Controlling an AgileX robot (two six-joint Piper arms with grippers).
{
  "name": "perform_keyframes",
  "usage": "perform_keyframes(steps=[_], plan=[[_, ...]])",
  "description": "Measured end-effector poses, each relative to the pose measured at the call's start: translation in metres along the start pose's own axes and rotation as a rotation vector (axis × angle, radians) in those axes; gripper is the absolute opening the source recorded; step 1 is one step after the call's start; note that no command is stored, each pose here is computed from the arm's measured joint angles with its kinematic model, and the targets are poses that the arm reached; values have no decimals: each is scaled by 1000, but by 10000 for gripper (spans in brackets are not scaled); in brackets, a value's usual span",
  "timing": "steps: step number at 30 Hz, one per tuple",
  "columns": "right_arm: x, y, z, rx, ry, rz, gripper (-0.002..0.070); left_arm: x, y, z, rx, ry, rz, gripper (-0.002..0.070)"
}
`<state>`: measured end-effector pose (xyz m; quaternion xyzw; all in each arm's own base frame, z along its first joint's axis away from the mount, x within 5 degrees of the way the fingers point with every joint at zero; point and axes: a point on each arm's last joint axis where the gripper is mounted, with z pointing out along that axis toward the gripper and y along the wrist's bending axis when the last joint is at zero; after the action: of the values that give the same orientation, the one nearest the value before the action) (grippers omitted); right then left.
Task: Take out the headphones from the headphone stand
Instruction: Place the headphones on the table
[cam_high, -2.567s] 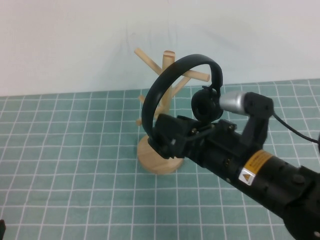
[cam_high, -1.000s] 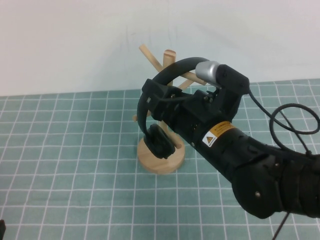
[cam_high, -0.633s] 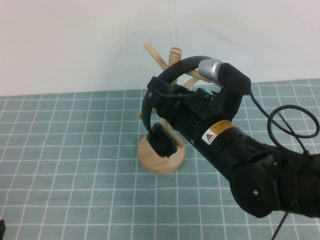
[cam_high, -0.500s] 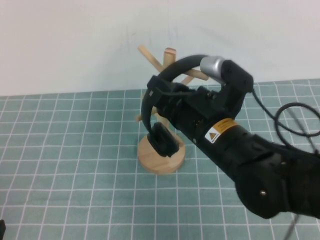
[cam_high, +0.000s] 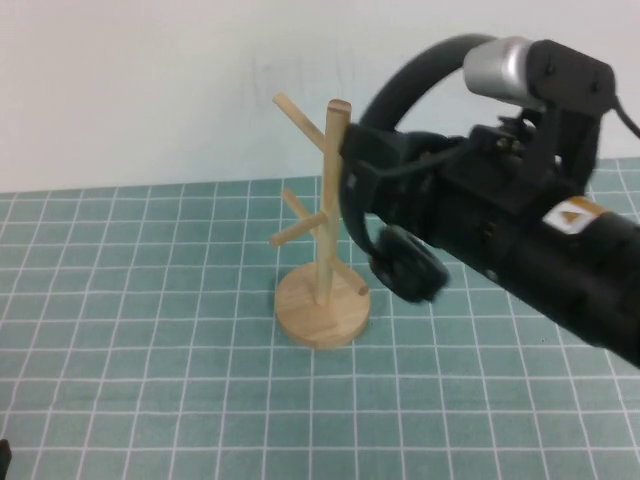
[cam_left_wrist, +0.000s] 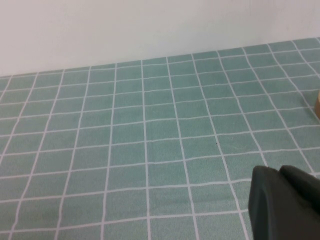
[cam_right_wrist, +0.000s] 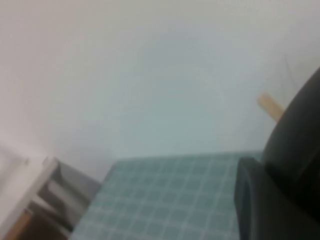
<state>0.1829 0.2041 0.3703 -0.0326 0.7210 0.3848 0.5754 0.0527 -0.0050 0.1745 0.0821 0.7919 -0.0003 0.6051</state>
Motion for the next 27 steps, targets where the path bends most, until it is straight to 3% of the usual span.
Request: perform_keyframes(steps=[2,6,7,11,15,21,27], plan=[[2,-12,-6,96,-2,24,-6,0,0,0,0,0,0,-6],[18,-52,-19,443,1,139,-6,0,0,0,0,0,0,-6],[23,-59,-22,494,9,108,-6,0,0,0,0,0,0,-6],[49,-74,-20,462,141,74,-6,0,0,0,0,0,0,-6],[67,-98,-4,433,267,145,-6,0,0,0,0,0,0,-6],[83,-152,21,376,447,408,-6,0,0,0,0,0,0,-6],[108,-202,32,409,563,615,-6,0,0,0,0,0,0,-6]])
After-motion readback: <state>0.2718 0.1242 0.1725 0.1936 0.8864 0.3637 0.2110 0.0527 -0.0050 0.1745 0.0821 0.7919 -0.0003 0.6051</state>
